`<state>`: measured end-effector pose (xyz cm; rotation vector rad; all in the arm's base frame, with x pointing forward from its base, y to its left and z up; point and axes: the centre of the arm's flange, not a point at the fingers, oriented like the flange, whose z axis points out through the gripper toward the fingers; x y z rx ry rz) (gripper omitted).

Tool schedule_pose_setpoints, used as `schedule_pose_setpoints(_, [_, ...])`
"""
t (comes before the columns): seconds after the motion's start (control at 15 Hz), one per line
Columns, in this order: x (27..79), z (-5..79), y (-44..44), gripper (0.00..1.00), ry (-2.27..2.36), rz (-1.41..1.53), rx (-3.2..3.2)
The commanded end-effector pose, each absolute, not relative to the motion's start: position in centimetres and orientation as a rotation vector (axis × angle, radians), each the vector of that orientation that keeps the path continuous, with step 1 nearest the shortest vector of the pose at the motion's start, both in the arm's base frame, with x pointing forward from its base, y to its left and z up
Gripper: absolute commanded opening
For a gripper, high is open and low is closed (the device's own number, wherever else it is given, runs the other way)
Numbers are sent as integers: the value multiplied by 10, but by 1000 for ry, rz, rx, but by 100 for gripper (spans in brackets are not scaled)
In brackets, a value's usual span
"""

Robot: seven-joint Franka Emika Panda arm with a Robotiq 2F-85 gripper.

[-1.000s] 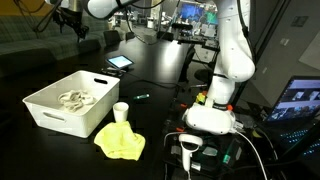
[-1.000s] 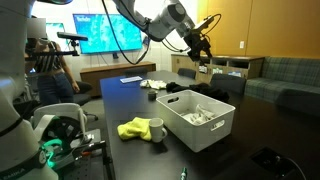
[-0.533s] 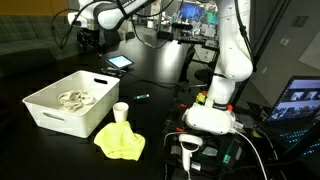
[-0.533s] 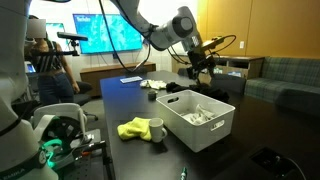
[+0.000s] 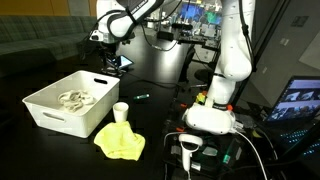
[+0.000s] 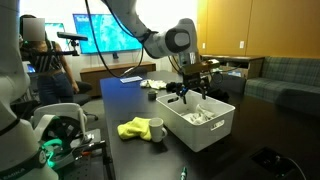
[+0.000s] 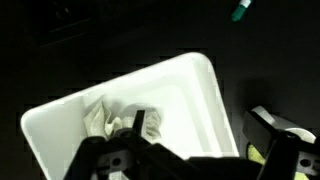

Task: The white towel should go in the basket first, followed by the marker in the cup, then the yellow towel in the basket, and the black tape in the cup.

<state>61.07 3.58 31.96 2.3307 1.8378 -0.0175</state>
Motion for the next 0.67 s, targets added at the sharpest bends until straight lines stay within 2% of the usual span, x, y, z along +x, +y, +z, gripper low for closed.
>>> schedule_pose_setpoints(0.0, [573, 314, 27, 100, 1716, -22, 2483])
schedule_pose_setpoints(0.6, [521, 248, 14, 100, 1315, -138, 2771])
